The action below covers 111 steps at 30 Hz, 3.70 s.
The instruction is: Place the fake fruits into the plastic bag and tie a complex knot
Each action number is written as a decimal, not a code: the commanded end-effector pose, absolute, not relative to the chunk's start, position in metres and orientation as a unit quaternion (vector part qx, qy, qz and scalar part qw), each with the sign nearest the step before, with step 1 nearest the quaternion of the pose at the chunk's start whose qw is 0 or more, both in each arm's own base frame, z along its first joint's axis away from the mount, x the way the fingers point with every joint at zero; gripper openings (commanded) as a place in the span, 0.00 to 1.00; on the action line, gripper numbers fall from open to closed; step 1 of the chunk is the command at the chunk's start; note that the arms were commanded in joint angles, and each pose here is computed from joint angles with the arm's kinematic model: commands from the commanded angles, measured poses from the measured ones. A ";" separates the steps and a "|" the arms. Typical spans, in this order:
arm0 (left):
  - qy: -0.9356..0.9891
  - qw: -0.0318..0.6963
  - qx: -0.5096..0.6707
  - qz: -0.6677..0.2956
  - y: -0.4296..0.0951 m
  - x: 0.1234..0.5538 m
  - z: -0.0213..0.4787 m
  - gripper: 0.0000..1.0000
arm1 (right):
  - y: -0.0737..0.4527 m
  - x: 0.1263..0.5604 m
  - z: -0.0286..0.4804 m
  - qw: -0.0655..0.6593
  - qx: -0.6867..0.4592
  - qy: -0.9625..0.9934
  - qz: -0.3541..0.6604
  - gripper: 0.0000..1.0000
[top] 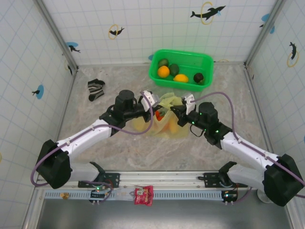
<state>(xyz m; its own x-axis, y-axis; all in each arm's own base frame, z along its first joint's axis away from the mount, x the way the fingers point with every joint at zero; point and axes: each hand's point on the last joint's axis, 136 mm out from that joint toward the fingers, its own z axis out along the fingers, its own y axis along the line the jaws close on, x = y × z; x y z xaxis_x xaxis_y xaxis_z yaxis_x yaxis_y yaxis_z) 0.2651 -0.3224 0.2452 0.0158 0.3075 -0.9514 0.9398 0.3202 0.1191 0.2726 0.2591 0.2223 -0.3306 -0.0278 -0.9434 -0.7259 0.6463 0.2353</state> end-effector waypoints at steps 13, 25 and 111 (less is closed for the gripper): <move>0.609 0.536 0.500 -0.304 -0.322 0.268 0.266 0.14 | 0.253 0.279 0.239 0.541 -0.227 0.735 0.341 0.00; 0.592 0.526 0.518 -0.324 -0.326 0.258 0.268 0.28 | 0.257 0.277 0.243 0.537 -0.229 0.729 0.356 0.00; 0.585 0.520 0.531 -0.324 -0.324 0.263 0.272 0.00 | 0.262 0.316 0.242 0.507 -0.634 0.578 -0.083 0.62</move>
